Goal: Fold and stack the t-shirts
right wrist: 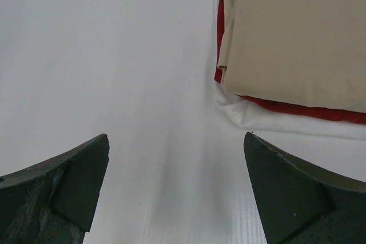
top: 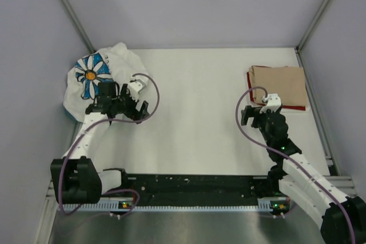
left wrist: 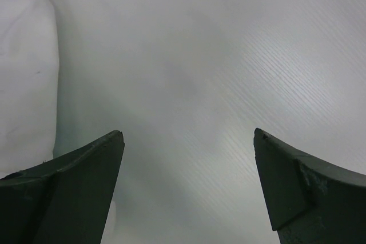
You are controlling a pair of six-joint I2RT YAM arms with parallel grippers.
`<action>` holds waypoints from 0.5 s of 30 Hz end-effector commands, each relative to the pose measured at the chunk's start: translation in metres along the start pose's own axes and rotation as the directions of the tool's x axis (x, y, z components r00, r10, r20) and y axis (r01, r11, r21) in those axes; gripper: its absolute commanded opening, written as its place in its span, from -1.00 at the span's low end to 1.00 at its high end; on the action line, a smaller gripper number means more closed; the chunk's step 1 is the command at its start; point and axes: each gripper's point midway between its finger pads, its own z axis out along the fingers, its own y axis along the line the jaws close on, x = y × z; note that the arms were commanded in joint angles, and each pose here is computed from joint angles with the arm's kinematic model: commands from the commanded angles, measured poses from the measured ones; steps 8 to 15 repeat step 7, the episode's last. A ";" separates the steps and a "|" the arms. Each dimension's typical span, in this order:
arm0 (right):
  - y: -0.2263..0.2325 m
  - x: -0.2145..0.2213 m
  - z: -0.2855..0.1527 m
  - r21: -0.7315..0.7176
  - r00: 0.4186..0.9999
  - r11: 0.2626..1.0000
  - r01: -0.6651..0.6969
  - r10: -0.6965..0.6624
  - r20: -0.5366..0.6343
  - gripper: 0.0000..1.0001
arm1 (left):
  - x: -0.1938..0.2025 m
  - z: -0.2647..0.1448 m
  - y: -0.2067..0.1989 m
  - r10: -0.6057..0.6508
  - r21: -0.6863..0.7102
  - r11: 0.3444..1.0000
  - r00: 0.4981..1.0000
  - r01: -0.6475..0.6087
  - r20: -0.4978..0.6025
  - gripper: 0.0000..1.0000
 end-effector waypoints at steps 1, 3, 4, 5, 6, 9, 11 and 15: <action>-0.008 -0.019 0.001 0.072 0.997 0.996 -0.053 0.049 0.055 0.97 | -0.006 -0.003 -0.001 0.031 0.013 0.999 0.999 -0.031 0.035 0.98; -0.016 -0.020 0.000 0.118 0.995 0.990 -0.076 0.068 0.067 0.97 | -0.004 -0.003 -0.001 0.036 0.014 0.999 0.999 -0.036 0.028 0.97; -0.023 -0.021 -0.001 0.158 0.993 0.982 -0.100 0.088 0.080 0.97 | -0.003 -0.003 0.001 0.038 0.009 0.999 0.999 -0.038 0.026 0.97; -0.030 -0.022 -0.002 0.198 0.989 0.972 -0.128 0.110 0.099 0.97 | -0.003 -0.002 0.000 0.036 0.009 0.999 0.999 -0.037 0.024 0.98; -0.040 -0.022 -0.004 0.257 0.981 0.950 -0.175 0.148 0.123 0.97 | -0.003 -0.002 0.000 0.036 0.010 0.999 0.999 -0.037 0.024 0.97; -0.053 -0.019 -0.008 0.331 0.970 0.914 -0.233 0.193 0.151 0.97 | -0.005 -0.003 0.002 0.032 0.006 0.999 0.999 -0.033 0.030 0.98; -0.053 -0.019 -0.008 0.331 0.970 0.914 -0.233 0.193 0.151 0.97 | -0.005 -0.003 0.002 0.032 0.006 0.999 0.999 -0.033 0.030 0.98; -0.053 -0.019 -0.008 0.331 0.970 0.914 -0.233 0.193 0.151 0.97 | -0.005 -0.003 0.002 0.032 0.006 0.999 0.999 -0.033 0.030 0.98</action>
